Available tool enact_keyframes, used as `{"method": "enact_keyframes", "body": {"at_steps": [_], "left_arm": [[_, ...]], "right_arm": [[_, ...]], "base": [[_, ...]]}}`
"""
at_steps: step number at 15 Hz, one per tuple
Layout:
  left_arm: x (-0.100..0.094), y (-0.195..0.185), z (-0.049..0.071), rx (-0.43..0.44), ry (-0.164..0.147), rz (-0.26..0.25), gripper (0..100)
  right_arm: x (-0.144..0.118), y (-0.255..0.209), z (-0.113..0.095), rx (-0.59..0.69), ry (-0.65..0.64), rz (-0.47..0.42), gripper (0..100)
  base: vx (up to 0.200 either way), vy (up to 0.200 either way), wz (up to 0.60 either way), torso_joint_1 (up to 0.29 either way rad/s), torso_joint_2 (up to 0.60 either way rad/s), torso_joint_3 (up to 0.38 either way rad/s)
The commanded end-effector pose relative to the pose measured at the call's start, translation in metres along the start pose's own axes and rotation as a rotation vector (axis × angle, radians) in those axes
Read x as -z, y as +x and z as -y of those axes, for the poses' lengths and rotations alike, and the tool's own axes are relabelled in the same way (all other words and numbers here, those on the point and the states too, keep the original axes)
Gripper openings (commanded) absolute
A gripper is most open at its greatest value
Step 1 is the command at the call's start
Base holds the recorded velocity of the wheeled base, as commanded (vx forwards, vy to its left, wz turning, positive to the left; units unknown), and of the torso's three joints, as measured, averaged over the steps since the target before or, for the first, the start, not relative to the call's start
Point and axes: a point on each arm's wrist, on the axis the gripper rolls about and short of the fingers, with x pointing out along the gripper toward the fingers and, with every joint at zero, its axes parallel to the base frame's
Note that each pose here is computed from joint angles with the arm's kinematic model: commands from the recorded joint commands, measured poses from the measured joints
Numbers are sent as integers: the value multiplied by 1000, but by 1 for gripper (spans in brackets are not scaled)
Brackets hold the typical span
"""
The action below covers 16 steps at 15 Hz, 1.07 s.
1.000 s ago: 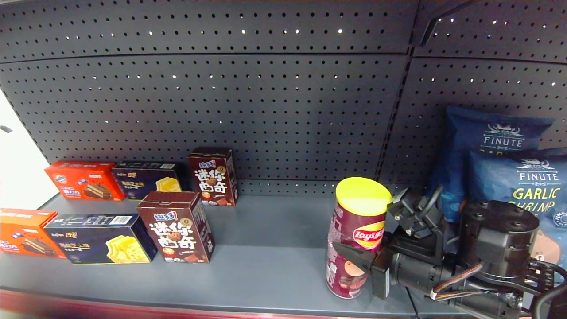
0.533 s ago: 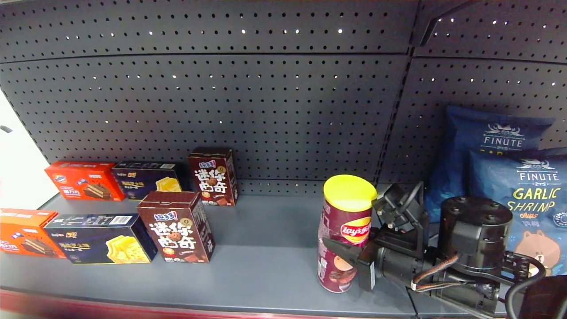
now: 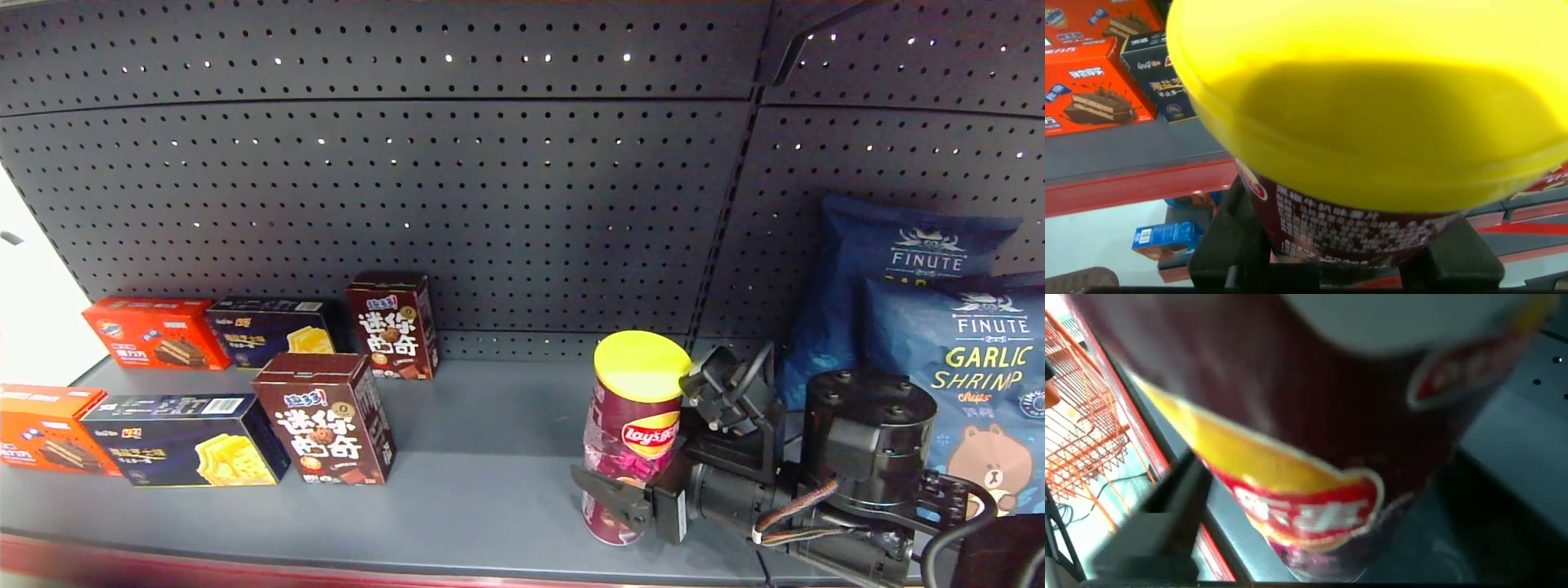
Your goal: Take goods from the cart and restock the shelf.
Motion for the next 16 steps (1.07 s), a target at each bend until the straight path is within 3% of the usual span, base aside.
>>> {"method": "enact_keyframes", "body": {"at_steps": [1, 10, 16], "left_arm": [[0, -1, 0, 0, 0, 6, 0], [6, -8, 1, 1, 2, 20, 0], [7, -9, 1, 1, 2, 25, 0]], "right_arm": [[0, -2, 0, 0, 0, -1, 100], [-1, -38, -3, 41, -13, 20, 100], [-4, -101, 4, 110, -25, 57, 100]], "base": [[0, 0, 0, 0, 0, 0], [0, 0, 0, 0, 0, 0], [0, 0, 0, 0, 0, 0]]}}
